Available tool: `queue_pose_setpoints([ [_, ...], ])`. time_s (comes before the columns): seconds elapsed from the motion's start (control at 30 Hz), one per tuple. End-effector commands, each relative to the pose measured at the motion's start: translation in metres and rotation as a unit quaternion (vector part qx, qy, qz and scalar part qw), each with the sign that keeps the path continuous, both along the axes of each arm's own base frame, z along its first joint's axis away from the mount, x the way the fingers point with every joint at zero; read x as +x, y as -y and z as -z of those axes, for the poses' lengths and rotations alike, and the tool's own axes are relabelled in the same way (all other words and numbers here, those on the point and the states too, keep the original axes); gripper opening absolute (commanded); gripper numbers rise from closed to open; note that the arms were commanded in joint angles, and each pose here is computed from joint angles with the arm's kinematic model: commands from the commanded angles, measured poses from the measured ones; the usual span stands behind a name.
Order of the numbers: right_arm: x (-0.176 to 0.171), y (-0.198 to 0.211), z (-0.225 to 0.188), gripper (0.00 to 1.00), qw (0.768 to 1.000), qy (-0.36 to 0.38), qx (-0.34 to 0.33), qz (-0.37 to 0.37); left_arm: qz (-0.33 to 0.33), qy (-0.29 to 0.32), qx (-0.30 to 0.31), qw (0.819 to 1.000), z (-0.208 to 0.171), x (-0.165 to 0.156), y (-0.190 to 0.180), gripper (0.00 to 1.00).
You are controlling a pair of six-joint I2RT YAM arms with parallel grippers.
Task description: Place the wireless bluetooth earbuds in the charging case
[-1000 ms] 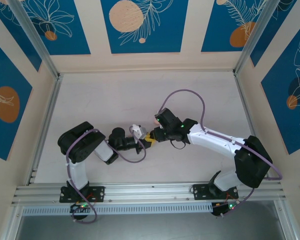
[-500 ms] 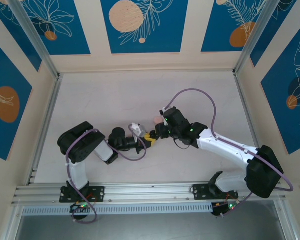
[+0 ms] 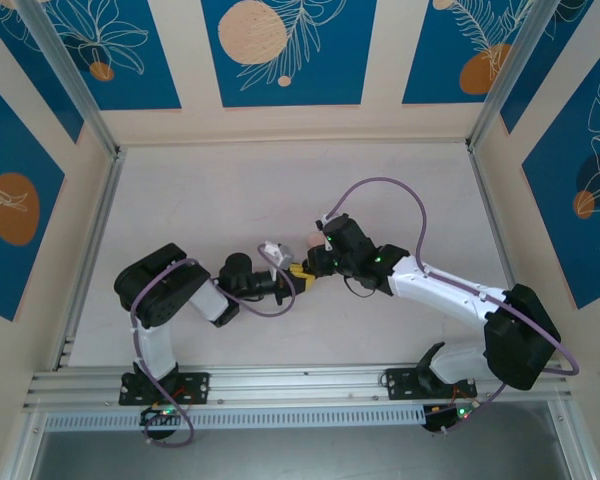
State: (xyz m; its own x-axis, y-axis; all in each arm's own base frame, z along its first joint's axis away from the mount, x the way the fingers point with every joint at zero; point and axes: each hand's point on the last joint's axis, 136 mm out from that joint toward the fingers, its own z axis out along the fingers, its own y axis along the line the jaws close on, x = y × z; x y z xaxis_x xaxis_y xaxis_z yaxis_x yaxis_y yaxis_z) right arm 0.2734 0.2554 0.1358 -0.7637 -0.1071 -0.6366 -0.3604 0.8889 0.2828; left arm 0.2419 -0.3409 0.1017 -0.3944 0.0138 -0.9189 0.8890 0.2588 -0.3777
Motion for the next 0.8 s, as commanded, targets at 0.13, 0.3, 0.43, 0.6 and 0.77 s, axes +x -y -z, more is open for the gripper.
queue_pose_setpoints([
  [0.13, -0.001, 0.005, 0.006, 0.24, 1.0, 0.002, -0.014, 0.002, 0.009, 0.015, -0.033, 0.999, -0.026, -0.001, 0.008, 0.06],
  [0.3, -0.005, 0.01, 0.008, 0.24, 1.0, 0.0, -0.022, 0.005, 0.002, 0.013, -0.036, 0.999, -0.028, 0.002, 0.008, 0.06],
  [0.43, -0.007, 0.013, 0.01, 0.24, 1.0, 0.002, -0.028, 0.008, 0.0, 0.012, -0.039, 0.999, -0.03, 0.003, 0.008, 0.06],
  [0.6, -0.009, 0.012, 0.01, 0.24, 1.0, 0.001, -0.028, 0.004, -0.004, 0.012, -0.041, 0.999, -0.032, 0.004, 0.008, 0.06],
  [0.77, -0.015, 0.009, 0.012, 0.24, 1.0, -0.006, -0.024, -0.004, -0.009, 0.014, -0.043, 0.999, -0.035, 0.006, 0.007, 0.06],
])
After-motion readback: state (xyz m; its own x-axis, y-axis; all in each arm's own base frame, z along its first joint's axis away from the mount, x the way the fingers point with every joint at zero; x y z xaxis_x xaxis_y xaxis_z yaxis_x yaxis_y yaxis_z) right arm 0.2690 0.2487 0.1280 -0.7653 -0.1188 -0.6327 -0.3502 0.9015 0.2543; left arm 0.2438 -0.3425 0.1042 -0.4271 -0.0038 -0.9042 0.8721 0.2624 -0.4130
